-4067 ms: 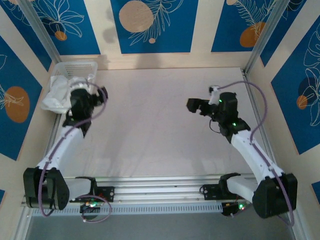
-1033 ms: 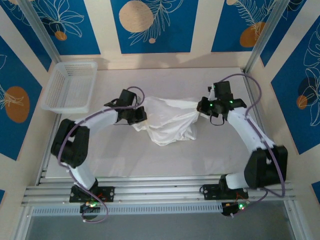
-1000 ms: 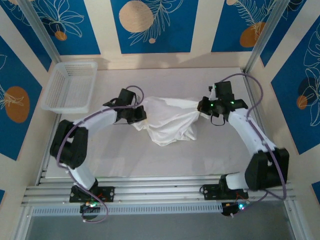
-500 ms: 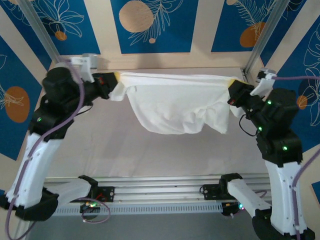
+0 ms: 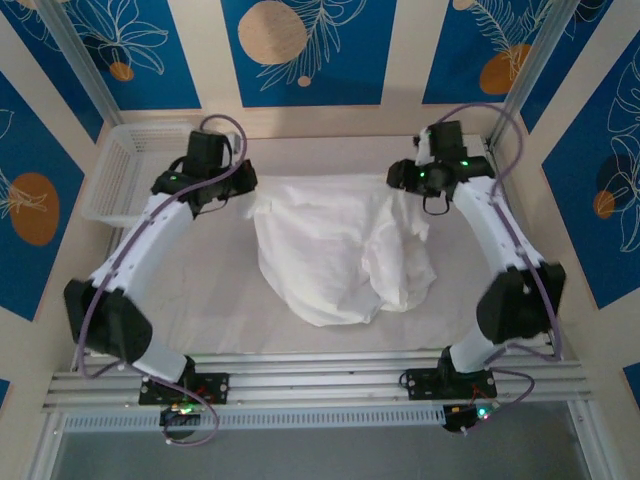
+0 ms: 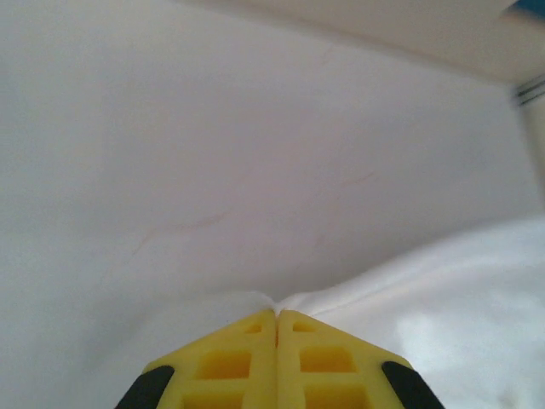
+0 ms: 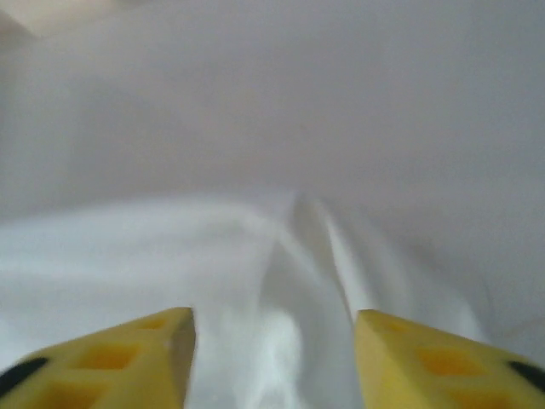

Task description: Fold the inside-out t-shirt

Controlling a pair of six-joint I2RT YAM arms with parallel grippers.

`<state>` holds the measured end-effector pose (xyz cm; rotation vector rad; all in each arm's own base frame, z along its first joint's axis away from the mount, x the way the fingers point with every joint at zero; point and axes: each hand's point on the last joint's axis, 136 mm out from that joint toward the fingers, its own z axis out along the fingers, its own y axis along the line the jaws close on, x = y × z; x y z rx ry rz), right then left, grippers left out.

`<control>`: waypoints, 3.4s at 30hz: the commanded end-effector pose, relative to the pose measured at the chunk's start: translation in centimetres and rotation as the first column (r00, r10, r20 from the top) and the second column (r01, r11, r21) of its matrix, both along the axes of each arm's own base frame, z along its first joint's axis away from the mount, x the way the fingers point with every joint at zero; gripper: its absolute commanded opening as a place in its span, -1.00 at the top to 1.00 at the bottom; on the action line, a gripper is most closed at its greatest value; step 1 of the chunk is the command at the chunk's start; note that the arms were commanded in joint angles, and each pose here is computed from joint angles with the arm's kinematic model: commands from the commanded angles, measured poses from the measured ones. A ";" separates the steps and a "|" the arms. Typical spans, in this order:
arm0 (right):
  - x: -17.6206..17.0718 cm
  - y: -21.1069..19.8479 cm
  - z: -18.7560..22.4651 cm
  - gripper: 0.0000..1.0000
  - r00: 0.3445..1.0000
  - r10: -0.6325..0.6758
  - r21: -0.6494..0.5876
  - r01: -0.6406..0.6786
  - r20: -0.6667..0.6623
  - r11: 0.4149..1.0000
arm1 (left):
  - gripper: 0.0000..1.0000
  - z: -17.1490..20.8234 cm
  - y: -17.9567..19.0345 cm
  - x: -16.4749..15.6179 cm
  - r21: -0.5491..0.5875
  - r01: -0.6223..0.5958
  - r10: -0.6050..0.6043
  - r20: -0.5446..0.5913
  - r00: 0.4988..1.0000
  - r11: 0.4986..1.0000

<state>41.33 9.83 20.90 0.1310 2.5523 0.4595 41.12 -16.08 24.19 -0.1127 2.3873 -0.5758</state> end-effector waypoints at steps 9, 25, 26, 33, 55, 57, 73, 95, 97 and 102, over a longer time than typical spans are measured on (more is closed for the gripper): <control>-8.2 -0.3 -9.9 -0.35 0.974 -0.111 -0.007 0.111 -0.200 0.994 | 1.00 -5.3 0.8 -2.5 0.005 -0.010 0.011 -0.102 0.995 1.000; -10.8 2.4 -10.0 1.00 0.967 -0.041 0.098 0.068 -0.253 0.993 | 1.00 -8.4 2.9 -4.0 0.075 -0.048 0.061 -0.175 0.983 0.996; -10.8 2.5 -8.8 1.00 0.972 -0.034 0.110 0.061 -0.231 0.992 | 1.00 -8.4 3.3 -4.0 0.082 -0.055 0.069 -0.175 0.982 0.995; -10.8 6.7 1.2 1.00 0.996 0.080 0.302 -0.066 -0.034 0.951 | 0.12 -4.7 1.1 -4.4 -0.044 0.064 -0.068 -0.091 0.994 0.997; -11.3 20.0 6.6 1.00 0.981 0.159 0.564 -0.067 -0.116 0.823 | -0.72 -3.0 -17.1 -8.6 0.148 0.433 -0.451 0.440 0.776 0.889; -11.3 19.2 5.7 0.98 0.981 0.129 0.534 -0.034 -0.142 0.845 | 0.20 -2.2 -17.4 -8.3 0.117 0.431 -0.434 0.449 0.781 0.895; -12.1 -2.8 -11.7 -0.27 0.865 -0.374 0.184 0.449 -0.334 0.875 | 1.00 -1.1 -10.4 -8.2 -0.020 0.263 -0.246 0.297 0.923 0.964; -10.2 -4.7 3.4 1.00 0.927 -0.358 0.222 0.329 0.107 0.918 | 1.00 16.4 1.4 -7.1 0.027 0.046 -0.053 0.517 0.854 0.999; -10.5 -5.2 9.8 1.00 0.898 -0.351 0.233 0.294 0.267 0.927 | 1.00 20.9 2.4 -8.3 0.062 0.030 -0.061 0.596 0.801 0.998; -14.0 -6.2 25.1 1.00 0.677 -0.357 0.310 0.196 0.644 0.930 | 1.00 31.2 6.0 -13.0 0.068 -0.068 -0.010 0.775 0.632 0.995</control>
